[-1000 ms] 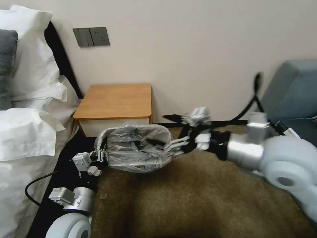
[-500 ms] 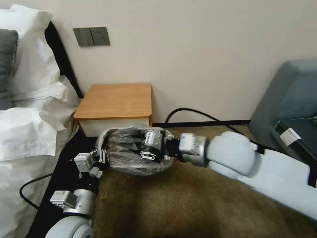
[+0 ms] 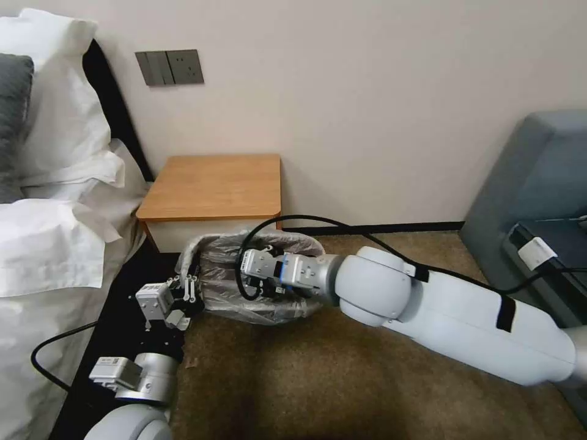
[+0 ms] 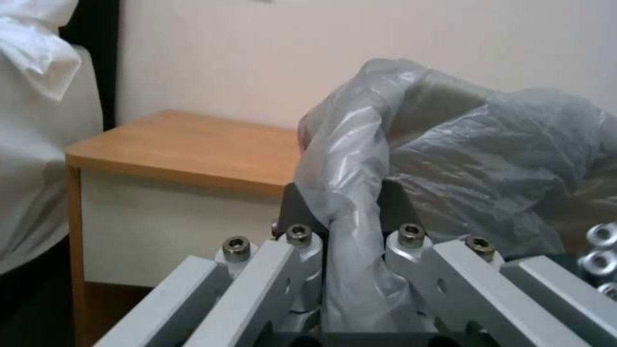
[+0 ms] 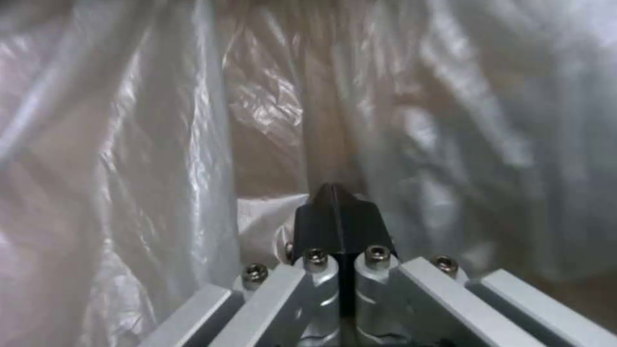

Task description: Pick up the garbage bag from the table and place it over the trash can.

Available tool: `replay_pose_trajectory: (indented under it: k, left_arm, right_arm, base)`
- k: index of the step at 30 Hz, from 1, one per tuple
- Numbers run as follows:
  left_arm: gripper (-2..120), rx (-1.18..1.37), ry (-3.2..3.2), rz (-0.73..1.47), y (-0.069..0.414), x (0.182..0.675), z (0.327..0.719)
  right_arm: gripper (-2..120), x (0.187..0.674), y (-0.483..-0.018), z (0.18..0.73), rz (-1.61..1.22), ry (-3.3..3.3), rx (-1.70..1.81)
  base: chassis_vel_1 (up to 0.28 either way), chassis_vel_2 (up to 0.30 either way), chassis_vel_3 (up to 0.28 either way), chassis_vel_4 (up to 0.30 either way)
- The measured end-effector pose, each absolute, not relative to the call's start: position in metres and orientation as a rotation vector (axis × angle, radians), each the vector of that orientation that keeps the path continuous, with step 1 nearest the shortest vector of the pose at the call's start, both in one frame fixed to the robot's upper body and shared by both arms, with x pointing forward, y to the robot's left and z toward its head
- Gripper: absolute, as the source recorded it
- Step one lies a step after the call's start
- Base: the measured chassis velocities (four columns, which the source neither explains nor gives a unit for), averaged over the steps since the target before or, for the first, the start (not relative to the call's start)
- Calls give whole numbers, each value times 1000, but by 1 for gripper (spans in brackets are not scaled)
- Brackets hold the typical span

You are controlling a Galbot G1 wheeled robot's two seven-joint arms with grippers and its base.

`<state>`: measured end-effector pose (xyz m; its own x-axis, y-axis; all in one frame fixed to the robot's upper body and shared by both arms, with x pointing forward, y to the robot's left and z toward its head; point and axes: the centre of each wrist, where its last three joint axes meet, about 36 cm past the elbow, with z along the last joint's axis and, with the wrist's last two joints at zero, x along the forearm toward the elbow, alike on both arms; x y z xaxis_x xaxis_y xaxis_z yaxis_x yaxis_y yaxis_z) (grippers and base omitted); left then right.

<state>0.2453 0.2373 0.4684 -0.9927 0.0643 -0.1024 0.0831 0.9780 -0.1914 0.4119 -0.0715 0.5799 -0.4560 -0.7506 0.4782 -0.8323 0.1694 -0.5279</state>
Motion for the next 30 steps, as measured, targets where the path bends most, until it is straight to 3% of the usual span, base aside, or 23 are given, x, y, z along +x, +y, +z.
replay_pose_trajectory:
  k: [30]
  left_arm:
    - [8,139,2992,-273,225,227,487]
  right_arm:
    - [0,435,-46,531,1170,-2309,1415]
  base:
    - [0,0,0,0]
